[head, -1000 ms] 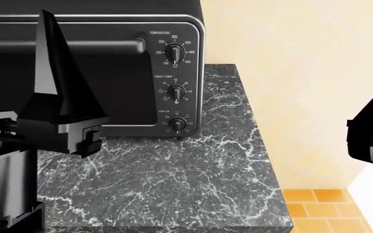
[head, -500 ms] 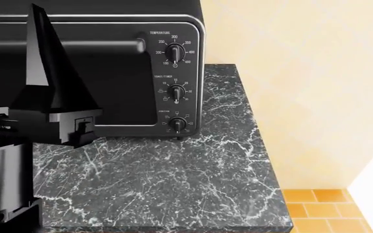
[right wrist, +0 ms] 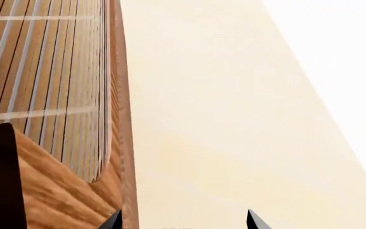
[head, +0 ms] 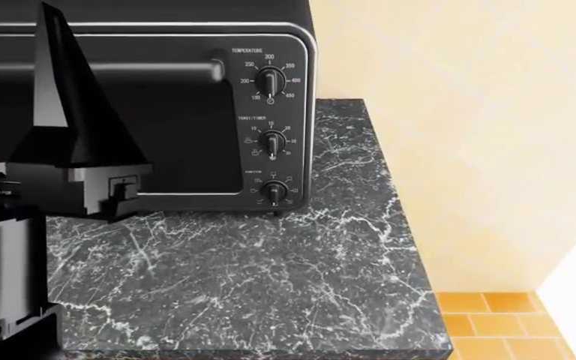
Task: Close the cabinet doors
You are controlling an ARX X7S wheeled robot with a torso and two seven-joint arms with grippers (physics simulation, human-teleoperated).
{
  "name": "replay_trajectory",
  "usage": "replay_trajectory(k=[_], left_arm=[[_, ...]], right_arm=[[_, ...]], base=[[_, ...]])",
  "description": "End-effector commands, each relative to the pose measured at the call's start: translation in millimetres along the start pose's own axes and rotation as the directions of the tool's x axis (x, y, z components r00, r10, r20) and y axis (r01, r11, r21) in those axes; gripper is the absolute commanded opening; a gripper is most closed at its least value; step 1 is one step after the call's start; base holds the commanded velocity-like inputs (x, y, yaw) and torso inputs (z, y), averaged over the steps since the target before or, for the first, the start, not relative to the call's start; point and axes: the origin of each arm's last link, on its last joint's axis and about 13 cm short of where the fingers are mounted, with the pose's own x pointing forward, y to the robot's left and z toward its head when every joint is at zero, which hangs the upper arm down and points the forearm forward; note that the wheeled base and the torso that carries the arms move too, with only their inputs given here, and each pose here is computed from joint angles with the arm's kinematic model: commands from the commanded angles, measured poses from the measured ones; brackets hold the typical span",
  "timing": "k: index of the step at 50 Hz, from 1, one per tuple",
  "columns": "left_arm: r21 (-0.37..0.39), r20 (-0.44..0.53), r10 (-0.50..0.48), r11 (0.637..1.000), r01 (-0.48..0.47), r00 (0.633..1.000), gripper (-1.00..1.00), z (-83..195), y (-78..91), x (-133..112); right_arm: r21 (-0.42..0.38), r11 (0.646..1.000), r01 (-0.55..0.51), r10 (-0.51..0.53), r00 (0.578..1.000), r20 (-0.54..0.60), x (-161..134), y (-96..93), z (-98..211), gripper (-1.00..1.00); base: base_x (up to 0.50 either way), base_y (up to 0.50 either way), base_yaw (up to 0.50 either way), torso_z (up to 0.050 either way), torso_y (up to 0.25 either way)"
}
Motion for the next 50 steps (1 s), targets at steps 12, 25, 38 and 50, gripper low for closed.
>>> replay_trajectory(k=[12, 25, 38, 50], left_arm=[[-0.009, 0.002, 0.004, 1.0, -0.004, 1.0, 1.0, 1.0, 1.2, 1.3], [0.018, 0.009, 0.026, 0.999, -0.026, 1.0, 1.0, 7.6, 4.9, -2.6], [0.093, 0.028, 0.081, 0.992, -0.083, 0.996, 1.0, 22.3, 14.9, -10.8], [0.175, 0.053, 0.138, 0.974, -0.146, 0.989, 1.0, 41.5, 24.2, -20.2]], right_arm=[[-0.14, 0.98, -0.138, 0.14, 0.99, 0.004, 63.7, 45.8, 15.8, 1.0], [-0.146, 0.973, -0.179, 0.181, 0.983, 0.006, 70.0, 57.8, 9.1, 1.0], [-0.151, 0.963, -0.222, 0.223, 0.975, -0.006, 94.6, 76.8, -9.0, 1.0], [-0.103, 0.954, -0.281, 0.281, 0.96, -0.021, 104.4, 92.0, -26.7, 1.0]], base=[[0.0, 0.0, 0.0, 0.002, 0.0], [0.0, 0.0, 0.0, 0.002, 0.0], [0.0, 0.0, 0.0, 0.003, 0.0], [0.0, 0.0, 0.0, 0.002, 0.0]])
